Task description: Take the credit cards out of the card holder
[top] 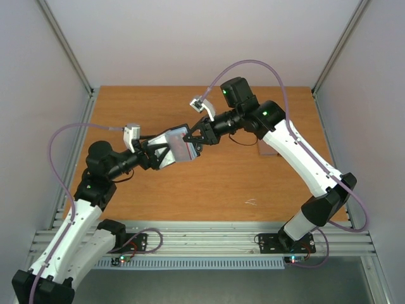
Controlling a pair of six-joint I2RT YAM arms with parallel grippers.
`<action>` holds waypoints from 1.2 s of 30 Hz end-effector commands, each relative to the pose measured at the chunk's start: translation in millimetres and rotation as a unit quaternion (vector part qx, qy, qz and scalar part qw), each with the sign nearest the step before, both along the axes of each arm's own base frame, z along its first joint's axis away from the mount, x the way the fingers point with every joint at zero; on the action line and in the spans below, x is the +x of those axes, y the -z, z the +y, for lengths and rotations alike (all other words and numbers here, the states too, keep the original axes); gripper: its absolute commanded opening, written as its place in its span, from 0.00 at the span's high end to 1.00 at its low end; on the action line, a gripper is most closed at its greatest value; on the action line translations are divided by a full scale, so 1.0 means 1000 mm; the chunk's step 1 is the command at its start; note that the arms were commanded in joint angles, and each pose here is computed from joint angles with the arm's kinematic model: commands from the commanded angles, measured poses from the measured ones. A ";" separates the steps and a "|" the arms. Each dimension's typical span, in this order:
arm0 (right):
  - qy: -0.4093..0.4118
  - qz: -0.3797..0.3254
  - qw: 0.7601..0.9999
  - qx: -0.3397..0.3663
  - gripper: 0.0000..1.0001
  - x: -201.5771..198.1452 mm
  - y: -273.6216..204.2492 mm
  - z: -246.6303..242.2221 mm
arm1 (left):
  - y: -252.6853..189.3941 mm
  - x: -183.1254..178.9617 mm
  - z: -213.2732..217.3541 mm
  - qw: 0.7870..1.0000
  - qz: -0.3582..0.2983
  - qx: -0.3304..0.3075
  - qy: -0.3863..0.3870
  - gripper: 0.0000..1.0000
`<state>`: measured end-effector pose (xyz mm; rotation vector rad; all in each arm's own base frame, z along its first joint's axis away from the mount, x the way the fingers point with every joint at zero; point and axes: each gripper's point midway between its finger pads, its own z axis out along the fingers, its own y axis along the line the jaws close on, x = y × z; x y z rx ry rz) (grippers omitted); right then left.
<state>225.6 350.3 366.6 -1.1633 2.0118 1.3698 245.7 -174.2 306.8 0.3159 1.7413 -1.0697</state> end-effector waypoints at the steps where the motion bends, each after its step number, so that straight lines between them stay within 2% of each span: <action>1: -0.051 -0.019 0.997 0.052 0.99 -0.015 -0.020 0.014 | -0.036 -0.020 -0.017 0.995 -0.056 -0.038 0.075 0.01; 5: -0.036 -0.022 0.998 0.039 0.99 -0.007 -0.016 0.015 | -0.043 -0.028 -0.020 0.992 -0.069 -0.045 0.096 0.01; 10: 0.014 -0.010 1.000 0.012 0.99 0.017 -0.004 -0.001 | -0.046 -0.014 -0.002 0.995 -0.064 -0.061 0.034 0.01; 13: 0.034 -0.009 0.999 -0.002 0.99 0.024 0.001 -0.011 | -0.051 -0.014 0.002 0.995 -0.068 -0.071 0.035 0.01; 19: 0.022 0.002 1.000 0.011 0.99 0.018 -0.001 -0.008 | -0.050 -0.025 -0.007 0.992 -0.052 -0.082 0.082 0.01; 23: -0.004 -0.008 0.999 0.036 0.99 0.008 -0.012 0.004 | -0.041 -0.010 -0.007 0.995 -0.025 -0.078 0.058 0.01; 27: -0.055 -0.014 0.996 0.069 0.99 -0.013 -0.024 0.018 | -0.042 -0.012 -0.013 0.995 -0.029 -0.071 0.069 0.00; 31: -0.069 -0.020 0.994 0.087 0.99 -0.017 -0.030 0.018 | -0.042 -0.013 -0.015 0.994 -0.031 -0.067 0.074 0.01; 34: -0.069 -0.016 0.994 0.081 0.99 -0.016 -0.026 0.019 | -0.043 -0.018 -0.017 0.993 -0.041 -0.063 0.088 0.15; 35: -0.069 -0.015 0.994 0.080 0.99 -0.016 -0.024 0.019 | -0.044 -0.020 -0.018 0.993 -0.045 -0.062 0.093 0.23; 36: -0.070 -0.014 0.994 0.079 0.99 -0.016 -0.023 0.019 | -0.045 -0.022 -0.019 0.992 -0.049 -0.061 0.099 0.38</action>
